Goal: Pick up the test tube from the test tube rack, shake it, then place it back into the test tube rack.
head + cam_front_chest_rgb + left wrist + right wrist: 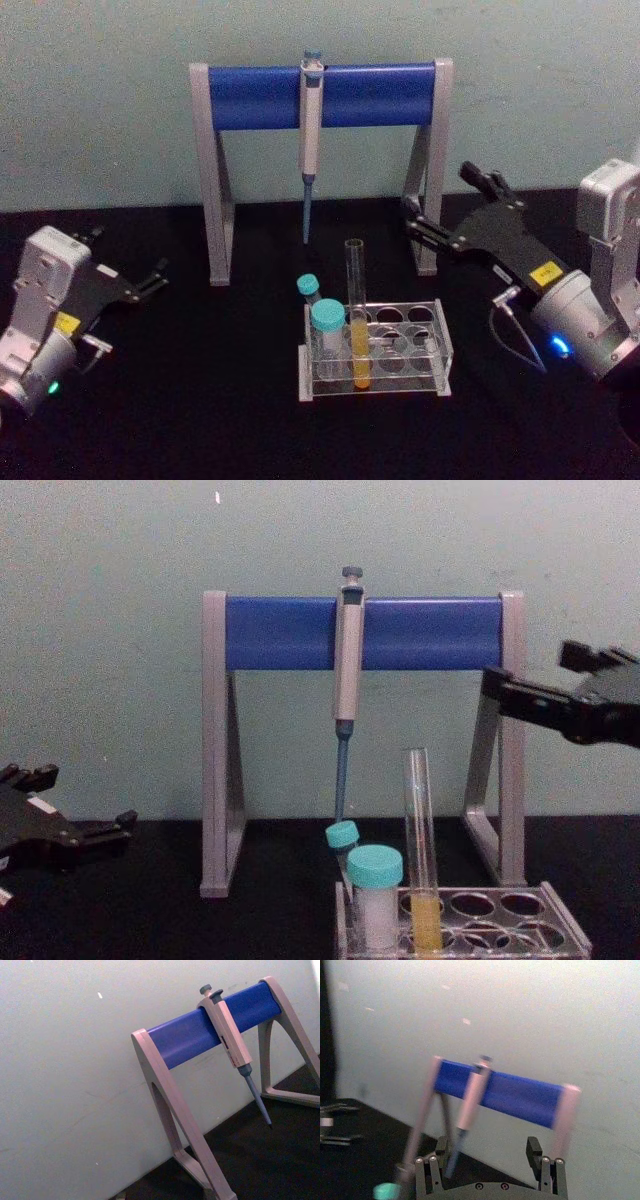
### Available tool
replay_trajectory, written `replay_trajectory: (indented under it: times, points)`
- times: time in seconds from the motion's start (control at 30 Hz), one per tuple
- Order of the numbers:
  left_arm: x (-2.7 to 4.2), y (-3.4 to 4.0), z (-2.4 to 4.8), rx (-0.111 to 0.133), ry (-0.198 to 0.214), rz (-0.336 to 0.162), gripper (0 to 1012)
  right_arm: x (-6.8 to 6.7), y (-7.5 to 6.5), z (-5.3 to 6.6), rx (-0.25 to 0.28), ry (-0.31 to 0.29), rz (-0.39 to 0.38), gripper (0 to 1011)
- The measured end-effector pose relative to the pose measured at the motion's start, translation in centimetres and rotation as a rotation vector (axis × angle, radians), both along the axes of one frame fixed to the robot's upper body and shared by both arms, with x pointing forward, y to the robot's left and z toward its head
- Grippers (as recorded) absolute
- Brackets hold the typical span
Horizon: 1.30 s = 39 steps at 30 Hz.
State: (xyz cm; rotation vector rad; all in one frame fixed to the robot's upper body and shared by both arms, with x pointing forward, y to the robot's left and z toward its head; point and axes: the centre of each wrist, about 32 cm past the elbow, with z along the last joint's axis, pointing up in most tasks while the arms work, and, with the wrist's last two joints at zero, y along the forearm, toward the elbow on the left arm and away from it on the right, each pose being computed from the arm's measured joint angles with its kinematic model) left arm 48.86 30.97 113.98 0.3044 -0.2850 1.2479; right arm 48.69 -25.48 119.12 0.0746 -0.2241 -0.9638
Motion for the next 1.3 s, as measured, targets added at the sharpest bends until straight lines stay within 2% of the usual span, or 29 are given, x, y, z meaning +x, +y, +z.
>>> replay_trajectory:
  times: [0.03,0.13,0.17,0.37,0.5,0.7,0.93,1.3]
  points:
    - [0.0,0.0,0.0,0.0,0.0,0.0,1001,-0.3,0.1,-0.4,0.004,0.006,-0.048,1000]
    - [0.0,0.0,0.0,0.0,0.0,0.0,1001,-0.6,0.2,-1.0,0.011,0.022,-0.11,1000]
    - [0.0,0.0,0.0,0.0,0.0,0.0,1001,-0.8,0.2,-1.6,0.014,0.036,-0.152,1000]
    - [0.0,0.0,0.0,0.0,0.0,0.0,1001,-1.4,0.5,-3.8,0.002,0.093,-0.264,1000]
    - [0.0,0.0,0.0,0.0,0.0,0.0,1001,-1.8,0.5,-4.9,-0.005,0.135,-0.307,1000]
    - [0.0,0.0,0.0,0.0,0.0,0.0,1001,-2.5,0.4,-6.6,-0.011,0.195,-0.348,1000]
    - [0.0,0.0,0.0,0.0,0.0,0.0,1001,-2.8,0.3,-7.9,-0.02,0.259,-0.36,1000]
    - [0.0,0.0,0.0,0.0,0.0,0.0,1001,-2.8,0.3,-9.0,-0.023,0.315,-0.369,1000]
